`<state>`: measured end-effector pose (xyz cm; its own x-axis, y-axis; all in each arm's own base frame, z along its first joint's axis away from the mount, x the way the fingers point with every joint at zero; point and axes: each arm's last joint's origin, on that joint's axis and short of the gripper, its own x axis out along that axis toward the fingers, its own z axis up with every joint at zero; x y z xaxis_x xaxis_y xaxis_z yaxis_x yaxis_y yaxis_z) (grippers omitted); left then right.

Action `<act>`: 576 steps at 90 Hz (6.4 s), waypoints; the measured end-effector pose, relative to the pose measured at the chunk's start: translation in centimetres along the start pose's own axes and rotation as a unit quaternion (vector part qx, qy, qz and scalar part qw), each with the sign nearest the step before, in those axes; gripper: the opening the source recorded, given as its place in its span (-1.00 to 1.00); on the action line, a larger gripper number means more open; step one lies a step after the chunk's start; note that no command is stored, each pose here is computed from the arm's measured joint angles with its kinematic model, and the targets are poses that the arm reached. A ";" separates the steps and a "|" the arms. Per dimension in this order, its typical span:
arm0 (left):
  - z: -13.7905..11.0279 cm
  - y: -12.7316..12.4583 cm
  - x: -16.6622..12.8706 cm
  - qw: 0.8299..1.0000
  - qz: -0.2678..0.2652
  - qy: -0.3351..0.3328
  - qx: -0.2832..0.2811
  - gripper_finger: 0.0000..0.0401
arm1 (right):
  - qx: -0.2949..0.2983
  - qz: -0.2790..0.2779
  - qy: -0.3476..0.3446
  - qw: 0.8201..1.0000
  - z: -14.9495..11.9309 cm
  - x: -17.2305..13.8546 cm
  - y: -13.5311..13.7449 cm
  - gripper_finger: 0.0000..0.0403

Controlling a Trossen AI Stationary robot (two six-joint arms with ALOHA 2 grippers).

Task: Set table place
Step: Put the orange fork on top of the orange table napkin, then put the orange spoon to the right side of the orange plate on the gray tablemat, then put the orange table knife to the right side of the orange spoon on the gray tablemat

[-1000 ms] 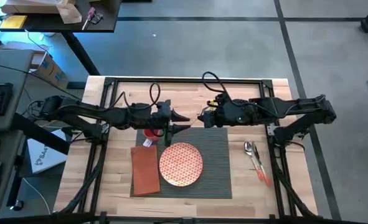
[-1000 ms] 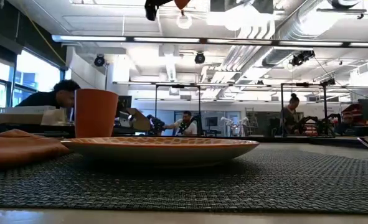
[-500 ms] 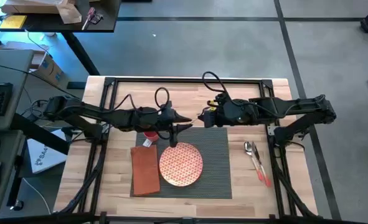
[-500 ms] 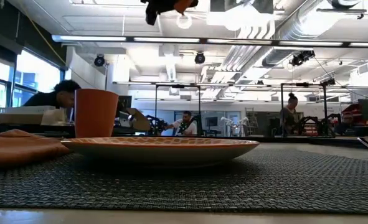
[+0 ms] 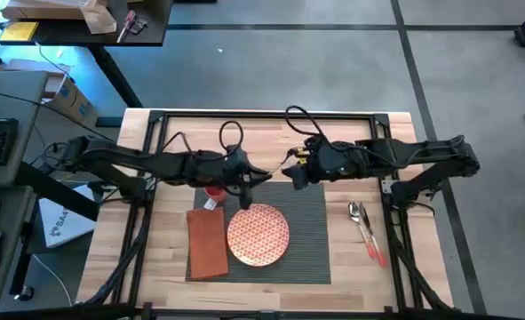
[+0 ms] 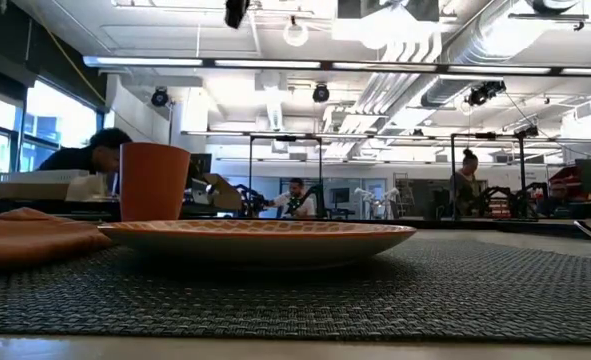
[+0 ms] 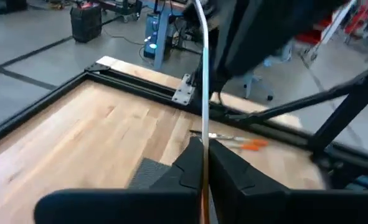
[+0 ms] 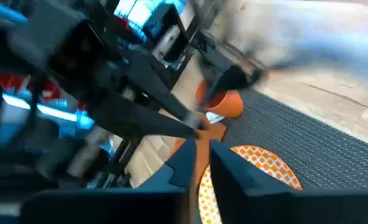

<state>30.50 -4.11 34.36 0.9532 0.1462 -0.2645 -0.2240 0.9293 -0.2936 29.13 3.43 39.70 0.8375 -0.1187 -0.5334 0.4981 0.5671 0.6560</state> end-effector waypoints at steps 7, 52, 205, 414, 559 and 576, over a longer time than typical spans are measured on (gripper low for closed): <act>0.3 -0.9 -1.8 0.998 -0.006 0.026 -0.049 -1.00 | -0.025 -0.005 0.011 1.000 0.4 -0.7 -0.5 -0.53; -12.8 -9.1 -12.6 0.839 0.102 0.237 -0.480 -1.00 | -0.194 -0.037 0.097 0.975 -0.9 -2.9 -1.9 -0.10; -22.6 -7.3 -8.0 0.751 0.346 0.373 -0.422 -0.39 | -0.168 -0.029 0.187 0.967 -1.4 -3.9 -2.8 -0.10; 0.8 -2.5 -17.7 0.977 -0.139 0.106 -0.126 -0.51 | 0.280 -0.267 0.250 0.888 -16.3 16.9 -11.9 -1.00; 1.4 -1.4 -16.8 0.977 -0.069 0.064 -0.193 -0.51 | 0.182 -0.419 0.534 0.711 -20.7 2.8 -25.1 -0.27; 1.6 -1.3 -16.7 0.974 -0.066 0.060 -0.209 -0.51 | 0.215 -0.367 0.548 0.720 -21.4 3.5 -25.7 -0.63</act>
<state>15.18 -7.24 40.62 0.9542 -0.0288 -0.2977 -0.1885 0.7151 -0.6732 14.42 5.92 9.56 -0.2500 0.5904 -0.7674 0.9371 0.3469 -0.0385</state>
